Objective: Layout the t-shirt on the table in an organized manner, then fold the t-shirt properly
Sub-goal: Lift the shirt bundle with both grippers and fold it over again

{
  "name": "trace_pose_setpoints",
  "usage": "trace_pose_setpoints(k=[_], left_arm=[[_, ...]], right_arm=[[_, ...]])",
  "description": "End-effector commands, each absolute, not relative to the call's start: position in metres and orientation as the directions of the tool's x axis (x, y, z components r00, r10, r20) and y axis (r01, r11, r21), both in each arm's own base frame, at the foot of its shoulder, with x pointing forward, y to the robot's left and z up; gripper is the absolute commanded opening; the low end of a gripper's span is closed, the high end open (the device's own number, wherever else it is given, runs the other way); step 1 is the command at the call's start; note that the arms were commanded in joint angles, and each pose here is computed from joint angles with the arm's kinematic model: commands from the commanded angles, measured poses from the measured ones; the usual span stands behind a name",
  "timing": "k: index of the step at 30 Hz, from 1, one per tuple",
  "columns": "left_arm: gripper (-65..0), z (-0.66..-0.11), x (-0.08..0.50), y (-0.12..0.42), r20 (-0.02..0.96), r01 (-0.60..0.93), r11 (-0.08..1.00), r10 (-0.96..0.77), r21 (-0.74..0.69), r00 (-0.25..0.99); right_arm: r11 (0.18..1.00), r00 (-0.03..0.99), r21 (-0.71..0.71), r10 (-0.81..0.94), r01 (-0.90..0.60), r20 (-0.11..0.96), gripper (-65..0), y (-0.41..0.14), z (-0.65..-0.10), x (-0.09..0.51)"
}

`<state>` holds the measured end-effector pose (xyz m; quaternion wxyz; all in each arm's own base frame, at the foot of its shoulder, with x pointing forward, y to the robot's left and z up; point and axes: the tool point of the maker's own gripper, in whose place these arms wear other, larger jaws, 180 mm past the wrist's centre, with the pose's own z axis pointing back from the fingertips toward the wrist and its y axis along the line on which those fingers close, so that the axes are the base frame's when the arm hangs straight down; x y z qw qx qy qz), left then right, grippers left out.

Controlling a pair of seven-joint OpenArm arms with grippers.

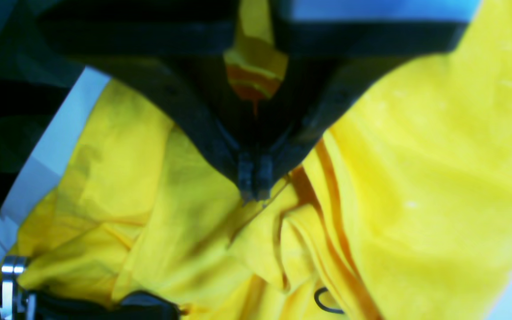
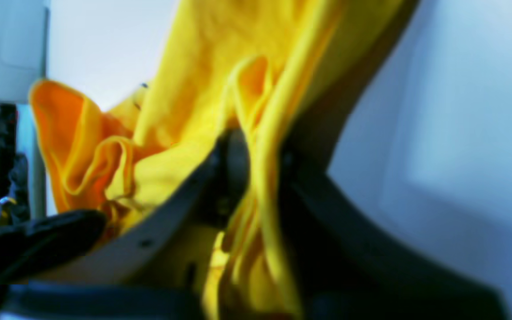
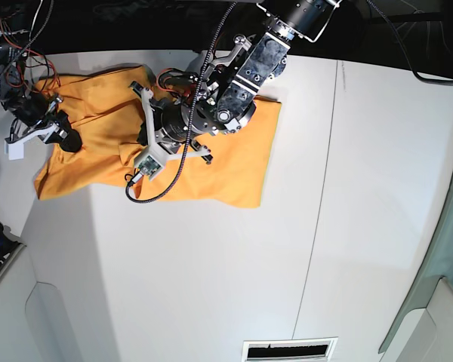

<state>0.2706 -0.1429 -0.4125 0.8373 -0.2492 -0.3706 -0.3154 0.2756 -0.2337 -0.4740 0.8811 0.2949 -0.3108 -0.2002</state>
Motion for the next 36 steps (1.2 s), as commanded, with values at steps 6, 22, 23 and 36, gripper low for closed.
trace_pose_setpoints(k=[6,22,23,36], left_arm=[[-65.0,-0.362,0.287,-0.158,0.862,0.742,0.648,-0.267,-0.17,0.431],[-65.0,-0.366,0.329,-0.064,0.85,0.585,0.807,-0.254,-0.076,0.461],[-65.0,-0.374,0.336,-0.043,0.838,0.536,0.842,-0.246,-0.063,0.486],[-65.0,-0.468,0.308,-0.003,0.705,0.467,0.861,-0.204,-0.2,0.68]], right_arm=[[0.786,0.719,0.593,-0.513,0.174,0.468,-65.0,-0.249,-0.474,0.278],[0.822,0.618,0.511,-0.543,0.253,0.568,-65.0,-0.337,-0.439,0.278],[0.83,0.619,0.499,-0.534,0.25,0.577,-65.0,-0.342,-0.436,0.279],[0.866,0.583,0.499,-0.414,0.018,0.699,-65.0,-0.299,-0.357,0.317]])
